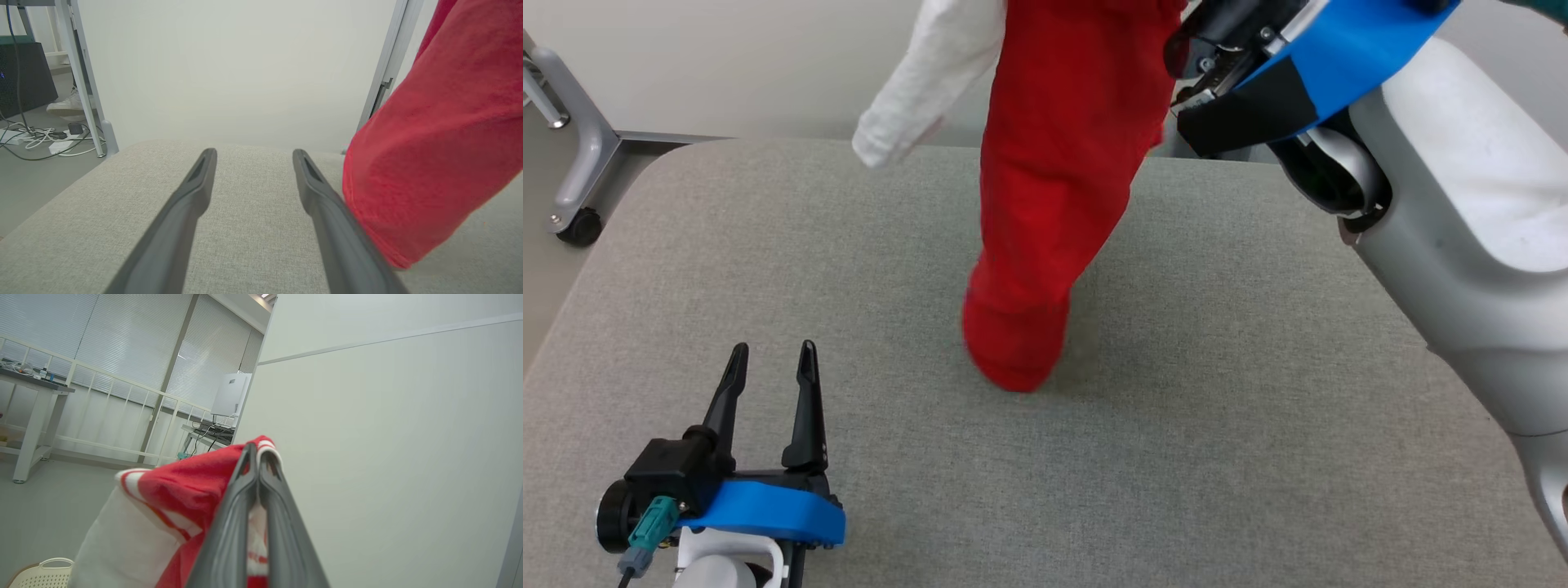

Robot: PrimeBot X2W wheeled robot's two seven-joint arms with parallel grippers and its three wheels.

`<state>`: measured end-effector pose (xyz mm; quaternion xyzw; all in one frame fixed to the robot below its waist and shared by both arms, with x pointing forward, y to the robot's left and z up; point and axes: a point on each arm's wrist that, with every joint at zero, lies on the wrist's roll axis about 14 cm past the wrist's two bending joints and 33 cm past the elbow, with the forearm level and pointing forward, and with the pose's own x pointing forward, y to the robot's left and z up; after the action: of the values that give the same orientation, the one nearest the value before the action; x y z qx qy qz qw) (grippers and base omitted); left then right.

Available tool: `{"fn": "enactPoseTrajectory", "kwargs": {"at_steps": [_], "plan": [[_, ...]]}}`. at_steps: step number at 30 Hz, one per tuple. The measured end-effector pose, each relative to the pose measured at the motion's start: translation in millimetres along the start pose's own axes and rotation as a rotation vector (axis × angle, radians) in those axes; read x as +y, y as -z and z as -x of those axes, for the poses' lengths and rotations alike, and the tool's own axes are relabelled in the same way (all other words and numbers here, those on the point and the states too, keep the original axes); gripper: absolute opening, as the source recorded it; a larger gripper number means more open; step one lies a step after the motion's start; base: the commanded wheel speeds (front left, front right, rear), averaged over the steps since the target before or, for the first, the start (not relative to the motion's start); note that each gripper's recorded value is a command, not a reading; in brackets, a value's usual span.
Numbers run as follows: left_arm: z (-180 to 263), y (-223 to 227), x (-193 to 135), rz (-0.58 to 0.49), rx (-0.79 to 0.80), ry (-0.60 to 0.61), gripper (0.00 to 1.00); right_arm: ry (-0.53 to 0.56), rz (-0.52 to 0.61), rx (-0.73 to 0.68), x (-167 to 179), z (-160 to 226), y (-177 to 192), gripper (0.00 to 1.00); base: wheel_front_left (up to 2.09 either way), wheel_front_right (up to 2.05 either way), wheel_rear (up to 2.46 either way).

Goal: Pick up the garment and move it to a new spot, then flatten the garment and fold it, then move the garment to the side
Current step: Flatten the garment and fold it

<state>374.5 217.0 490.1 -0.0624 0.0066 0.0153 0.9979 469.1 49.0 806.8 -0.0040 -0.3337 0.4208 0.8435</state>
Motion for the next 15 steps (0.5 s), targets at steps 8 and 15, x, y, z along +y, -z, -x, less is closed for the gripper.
{"fn": "enactPoseTrajectory", "kwargs": {"at_steps": [8,15], "plan": [[-1,4,-3,0.003,0.008,0.01,1.0,0.11,-0.056,0.306,-32,83,91,0.0,0.0,0.0,0.0],[-14,11,-7,0.003,0.025,0.024,1.0,0.314,-0.175,0.716,-59,226,197,0.0,0.0,0.0,0.0]]}}
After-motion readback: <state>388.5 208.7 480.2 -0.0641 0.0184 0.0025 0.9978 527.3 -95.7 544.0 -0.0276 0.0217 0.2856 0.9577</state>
